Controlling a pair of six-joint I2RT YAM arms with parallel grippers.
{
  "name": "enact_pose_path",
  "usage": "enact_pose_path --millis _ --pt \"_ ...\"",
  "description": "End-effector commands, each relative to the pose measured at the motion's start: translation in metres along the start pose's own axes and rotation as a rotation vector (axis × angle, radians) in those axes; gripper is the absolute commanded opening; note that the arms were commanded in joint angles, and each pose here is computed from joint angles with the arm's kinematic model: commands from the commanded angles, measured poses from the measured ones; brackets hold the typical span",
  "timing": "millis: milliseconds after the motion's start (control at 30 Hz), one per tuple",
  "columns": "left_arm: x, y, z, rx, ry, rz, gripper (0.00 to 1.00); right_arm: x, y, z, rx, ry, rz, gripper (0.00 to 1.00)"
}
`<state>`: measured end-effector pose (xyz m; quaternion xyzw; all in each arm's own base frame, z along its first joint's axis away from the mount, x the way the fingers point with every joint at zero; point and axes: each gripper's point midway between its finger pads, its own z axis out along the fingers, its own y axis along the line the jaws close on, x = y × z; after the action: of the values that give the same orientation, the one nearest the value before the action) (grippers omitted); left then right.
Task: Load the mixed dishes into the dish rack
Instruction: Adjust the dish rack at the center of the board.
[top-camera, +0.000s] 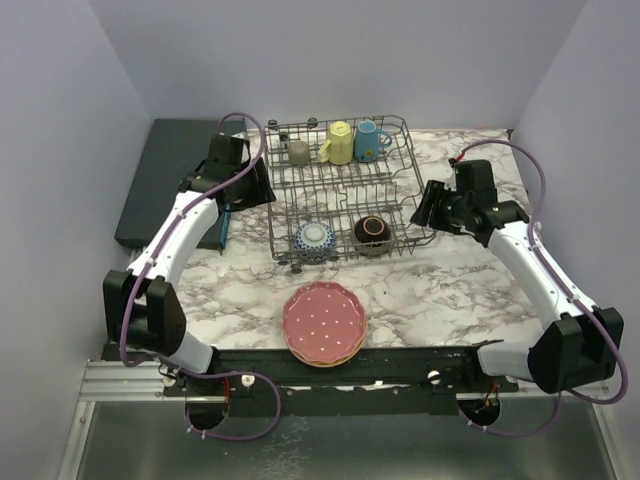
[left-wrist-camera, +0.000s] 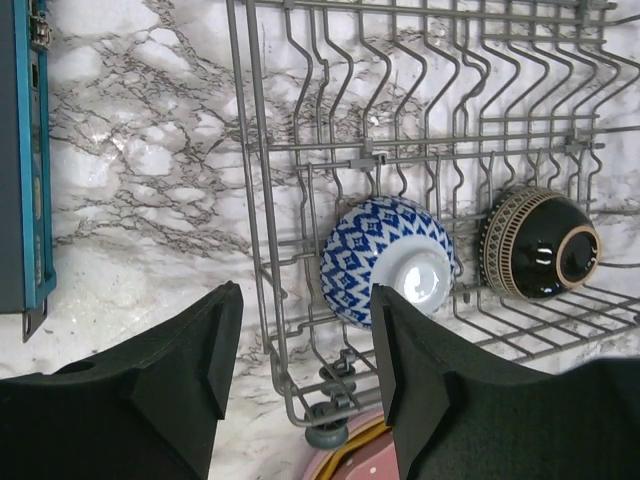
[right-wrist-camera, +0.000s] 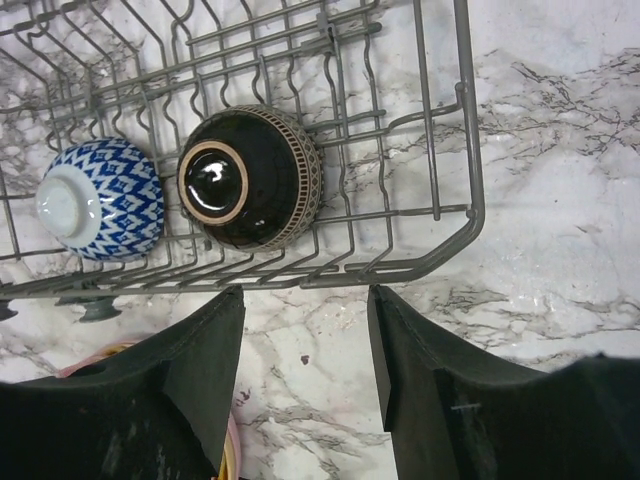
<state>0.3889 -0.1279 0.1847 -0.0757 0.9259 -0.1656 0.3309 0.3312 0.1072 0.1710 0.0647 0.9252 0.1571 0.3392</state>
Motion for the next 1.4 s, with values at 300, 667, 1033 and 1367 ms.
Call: enact_pose_path --millis 300,667,1033,1367 --pt "0.054 -0.025 -0.063 0.199 0.061 -0.086 0.61 0.014 0.023 -0.044 -0.132 0.007 -0.007 0.60" --pt "0.104 -0.030 -0.100 0.303 0.120 -0.174 0.61 0.043 0.035 -0.065 -0.236 0.078 -0.006 0.60" --pt "0.155 -0.020 -0.109 0.326 0.167 -0.233 0.61 0.101 0.057 -0.065 -0.342 0.237 0.078 0.59" --pt "0.183 -0.018 -0.104 0.303 0.228 -0.276 0.60 0.146 0.075 -0.044 -0.206 0.303 0.002 0.59"
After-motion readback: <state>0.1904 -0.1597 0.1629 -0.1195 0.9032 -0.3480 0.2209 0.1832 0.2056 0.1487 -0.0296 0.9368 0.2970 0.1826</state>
